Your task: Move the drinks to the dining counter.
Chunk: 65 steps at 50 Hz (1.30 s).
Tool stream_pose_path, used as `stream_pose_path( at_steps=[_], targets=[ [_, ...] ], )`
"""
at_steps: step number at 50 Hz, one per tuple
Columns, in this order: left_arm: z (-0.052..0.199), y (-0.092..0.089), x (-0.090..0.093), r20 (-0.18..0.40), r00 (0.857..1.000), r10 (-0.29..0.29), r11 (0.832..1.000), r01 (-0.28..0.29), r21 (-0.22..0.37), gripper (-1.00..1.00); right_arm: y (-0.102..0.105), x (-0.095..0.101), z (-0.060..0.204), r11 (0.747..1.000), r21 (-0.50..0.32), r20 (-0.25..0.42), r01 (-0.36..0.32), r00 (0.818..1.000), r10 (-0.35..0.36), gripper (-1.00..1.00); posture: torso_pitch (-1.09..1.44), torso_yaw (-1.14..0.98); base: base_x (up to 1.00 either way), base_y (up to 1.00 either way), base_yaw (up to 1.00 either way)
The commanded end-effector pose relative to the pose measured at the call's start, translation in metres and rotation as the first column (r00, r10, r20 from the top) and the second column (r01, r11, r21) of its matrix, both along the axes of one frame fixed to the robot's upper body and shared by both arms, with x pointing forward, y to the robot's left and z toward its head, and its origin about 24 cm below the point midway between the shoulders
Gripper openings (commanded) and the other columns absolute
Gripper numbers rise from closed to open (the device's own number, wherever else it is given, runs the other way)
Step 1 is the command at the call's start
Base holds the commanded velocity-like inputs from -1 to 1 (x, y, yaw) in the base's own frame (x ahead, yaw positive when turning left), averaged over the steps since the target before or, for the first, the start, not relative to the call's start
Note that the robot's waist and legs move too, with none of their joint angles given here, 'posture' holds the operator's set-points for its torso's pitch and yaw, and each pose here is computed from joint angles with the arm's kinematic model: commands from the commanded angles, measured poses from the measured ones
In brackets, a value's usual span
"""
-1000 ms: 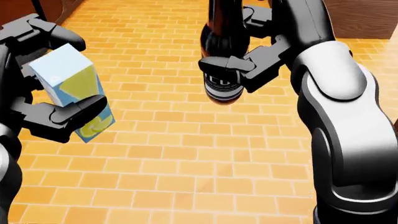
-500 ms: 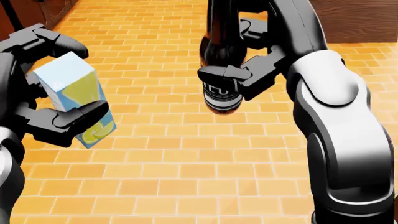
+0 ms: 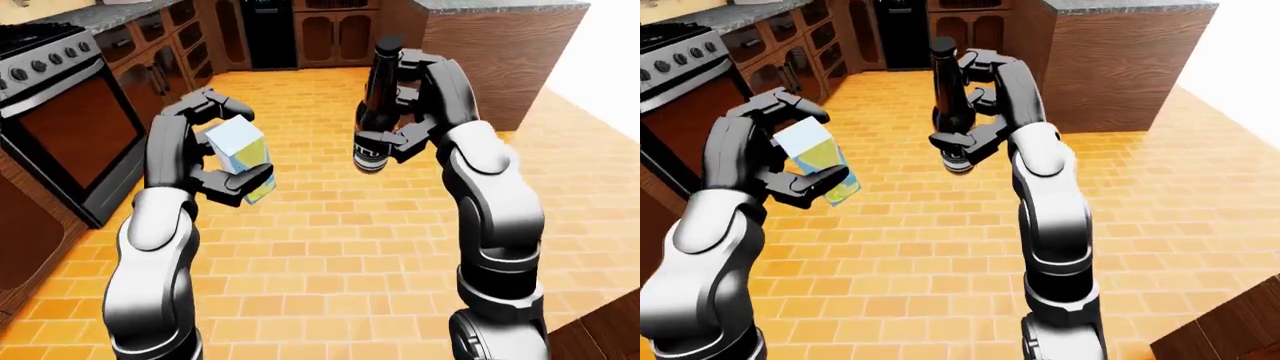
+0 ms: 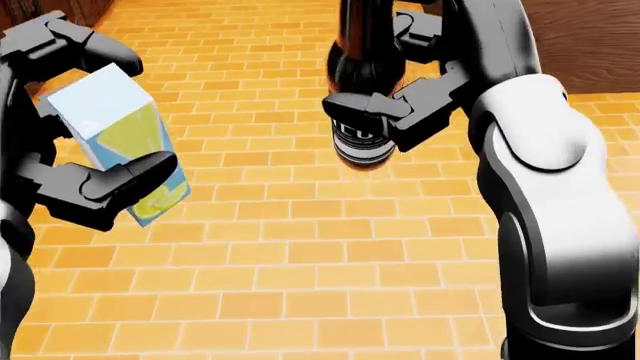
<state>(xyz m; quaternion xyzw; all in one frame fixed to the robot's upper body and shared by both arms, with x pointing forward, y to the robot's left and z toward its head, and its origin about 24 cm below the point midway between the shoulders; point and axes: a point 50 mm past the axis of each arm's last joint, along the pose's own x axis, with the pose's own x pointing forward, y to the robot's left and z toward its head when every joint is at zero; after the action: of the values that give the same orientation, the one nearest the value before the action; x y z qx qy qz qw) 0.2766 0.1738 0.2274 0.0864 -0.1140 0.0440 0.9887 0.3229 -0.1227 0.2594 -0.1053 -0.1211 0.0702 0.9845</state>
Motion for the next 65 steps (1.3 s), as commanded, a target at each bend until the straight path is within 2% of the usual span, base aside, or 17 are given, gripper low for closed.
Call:
stream_pose_path(
  at_steps=[1, 46, 65],
  targets=[
    [0.0117, 0.0006, -0.0027, 0.072, 0.997, 0.011, 1.0, -0.012, 0.006, -1.0, 0.001, -0.0049, 0.0162, 1.0, -0.001, 0.079, -0.011, 0.997, 0.011, -1.0, 0.0, 0.0, 0.72, 0.0, 0.0],
    [0.0153, 0.0007, -0.0048, 0.079, 0.997, 0.008, 1.0, -0.008, 0.008, -1.0, 0.0034, -0.0051, 0.0154, 1.0, 0.002, 0.077, -0.02, 0.997, 0.02, -1.0, 0.0, 0.0, 0.72, 0.0, 0.0],
    [0.0149, 0.0007, -0.0051, 0.08, 0.997, 0.009, 1.0, -0.009, 0.008, -1.0, 0.0032, -0.0052, 0.014, 1.0, -0.001, 0.073, -0.016, 0.997, 0.016, -1.0, 0.0, 0.0, 0.47, 0.0, 0.0]
  ],
)
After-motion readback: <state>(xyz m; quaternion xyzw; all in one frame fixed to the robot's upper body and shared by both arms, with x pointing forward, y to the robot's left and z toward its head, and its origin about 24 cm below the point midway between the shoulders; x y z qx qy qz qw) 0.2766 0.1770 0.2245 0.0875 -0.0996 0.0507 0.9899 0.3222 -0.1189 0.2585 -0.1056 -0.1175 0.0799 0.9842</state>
